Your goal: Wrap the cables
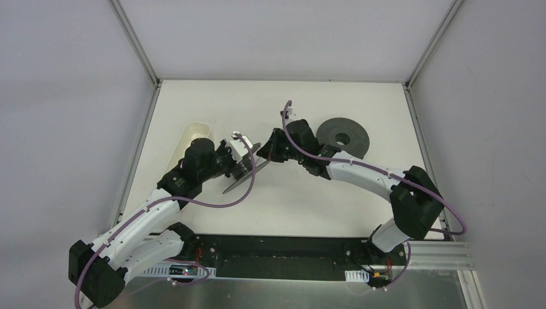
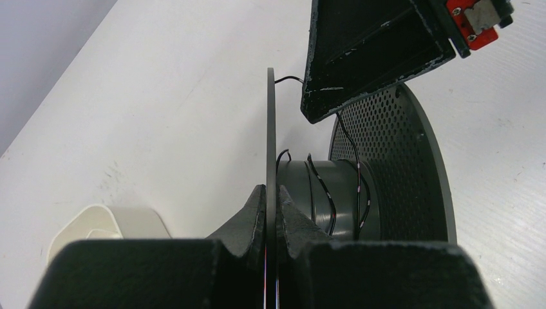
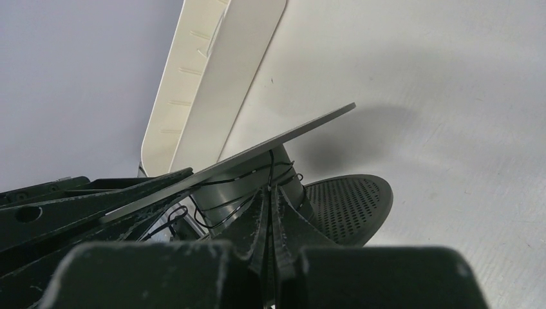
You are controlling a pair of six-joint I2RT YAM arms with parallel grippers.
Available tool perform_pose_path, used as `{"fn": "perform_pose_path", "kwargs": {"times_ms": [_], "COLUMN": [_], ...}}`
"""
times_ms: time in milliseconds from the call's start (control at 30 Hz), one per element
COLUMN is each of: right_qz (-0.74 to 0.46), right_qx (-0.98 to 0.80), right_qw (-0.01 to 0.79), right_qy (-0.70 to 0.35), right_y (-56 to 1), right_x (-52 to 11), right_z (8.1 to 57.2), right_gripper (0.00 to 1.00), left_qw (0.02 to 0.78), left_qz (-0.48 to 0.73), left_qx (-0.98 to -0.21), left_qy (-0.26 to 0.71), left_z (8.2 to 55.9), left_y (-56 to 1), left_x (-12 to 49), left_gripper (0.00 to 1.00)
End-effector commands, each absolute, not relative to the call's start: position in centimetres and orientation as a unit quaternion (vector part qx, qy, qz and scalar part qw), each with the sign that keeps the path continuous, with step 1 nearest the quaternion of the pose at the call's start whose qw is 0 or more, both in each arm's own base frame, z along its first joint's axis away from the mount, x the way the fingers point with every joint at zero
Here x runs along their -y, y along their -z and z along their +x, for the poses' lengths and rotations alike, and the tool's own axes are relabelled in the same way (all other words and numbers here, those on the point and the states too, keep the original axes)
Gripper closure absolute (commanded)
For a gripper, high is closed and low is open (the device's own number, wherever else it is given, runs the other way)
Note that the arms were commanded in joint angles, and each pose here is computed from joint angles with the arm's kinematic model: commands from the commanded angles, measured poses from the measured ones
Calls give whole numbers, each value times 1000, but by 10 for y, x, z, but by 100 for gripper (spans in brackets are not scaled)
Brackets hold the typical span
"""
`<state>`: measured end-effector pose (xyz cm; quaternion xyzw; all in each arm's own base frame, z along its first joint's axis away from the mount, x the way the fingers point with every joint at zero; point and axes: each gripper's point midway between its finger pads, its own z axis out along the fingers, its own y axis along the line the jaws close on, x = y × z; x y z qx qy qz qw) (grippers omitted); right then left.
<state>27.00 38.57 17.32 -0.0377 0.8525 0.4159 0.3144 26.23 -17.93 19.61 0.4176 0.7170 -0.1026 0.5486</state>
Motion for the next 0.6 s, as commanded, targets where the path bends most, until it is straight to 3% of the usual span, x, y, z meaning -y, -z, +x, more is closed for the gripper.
{"fn": "perform_pose_path", "kwargs": {"times_ms": [0,567], "right_qz": [-51,-17], "right_qx": [-833,-857], "right_qw": [321,329], "right_qy": [-447,-395], "right_y": [-193,-175], "right_x": [-400,-380], "right_z": [272,287], "right_gripper": [100,100], "left_qw": [629,628], "left_qz": [403,412], "left_qx": [-652,-645], "left_qy": [129,141], "left_z": [269,263], "left_y": [-250,-250], "left_x": [198,201], "left_gripper": [100,100]}}
